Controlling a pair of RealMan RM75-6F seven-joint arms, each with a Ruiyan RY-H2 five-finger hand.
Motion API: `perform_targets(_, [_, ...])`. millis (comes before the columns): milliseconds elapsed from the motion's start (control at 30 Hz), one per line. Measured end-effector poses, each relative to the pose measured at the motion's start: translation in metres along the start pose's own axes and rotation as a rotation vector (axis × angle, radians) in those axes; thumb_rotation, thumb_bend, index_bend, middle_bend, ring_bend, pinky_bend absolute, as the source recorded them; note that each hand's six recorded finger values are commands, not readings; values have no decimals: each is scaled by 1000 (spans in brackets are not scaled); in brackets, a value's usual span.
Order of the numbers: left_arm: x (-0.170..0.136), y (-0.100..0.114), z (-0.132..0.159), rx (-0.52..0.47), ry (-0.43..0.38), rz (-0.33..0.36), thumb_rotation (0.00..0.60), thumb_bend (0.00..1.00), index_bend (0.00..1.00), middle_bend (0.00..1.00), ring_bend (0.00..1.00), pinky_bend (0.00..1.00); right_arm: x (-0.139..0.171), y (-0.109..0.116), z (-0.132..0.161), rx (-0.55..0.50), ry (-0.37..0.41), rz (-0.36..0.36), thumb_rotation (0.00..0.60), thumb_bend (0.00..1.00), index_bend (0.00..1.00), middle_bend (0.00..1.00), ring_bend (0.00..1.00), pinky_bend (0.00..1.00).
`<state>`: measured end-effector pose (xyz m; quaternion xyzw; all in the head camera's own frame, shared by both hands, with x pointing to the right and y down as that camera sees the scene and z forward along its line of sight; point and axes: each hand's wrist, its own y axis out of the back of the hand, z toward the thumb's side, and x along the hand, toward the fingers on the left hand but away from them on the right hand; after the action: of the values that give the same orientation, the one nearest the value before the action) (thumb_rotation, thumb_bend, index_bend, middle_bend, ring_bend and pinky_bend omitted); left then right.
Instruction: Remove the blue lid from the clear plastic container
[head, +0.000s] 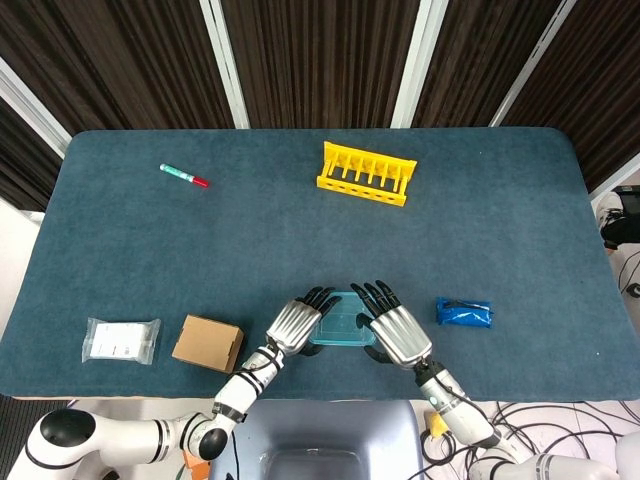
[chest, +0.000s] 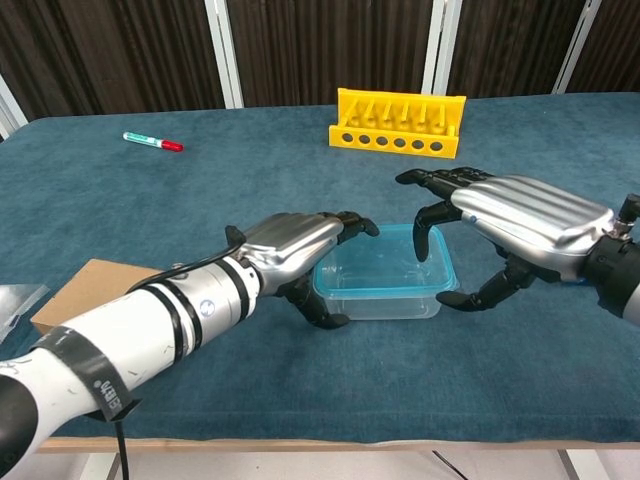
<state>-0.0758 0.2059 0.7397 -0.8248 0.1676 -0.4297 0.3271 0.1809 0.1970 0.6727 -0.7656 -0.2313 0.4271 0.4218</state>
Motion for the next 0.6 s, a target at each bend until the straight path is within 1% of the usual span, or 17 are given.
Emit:
perform_targets(400, [2,1,1,-5,-1,14,600,297,631,743,433,447,0,5,-2,-5,-7,6,600,227,456,0,0,0])
perform_targets(600, [3,2,-3,-8,4,21,600,295,637,747,435,446,2,3,-2,-1,-6,26,600,226,446,0,0,0])
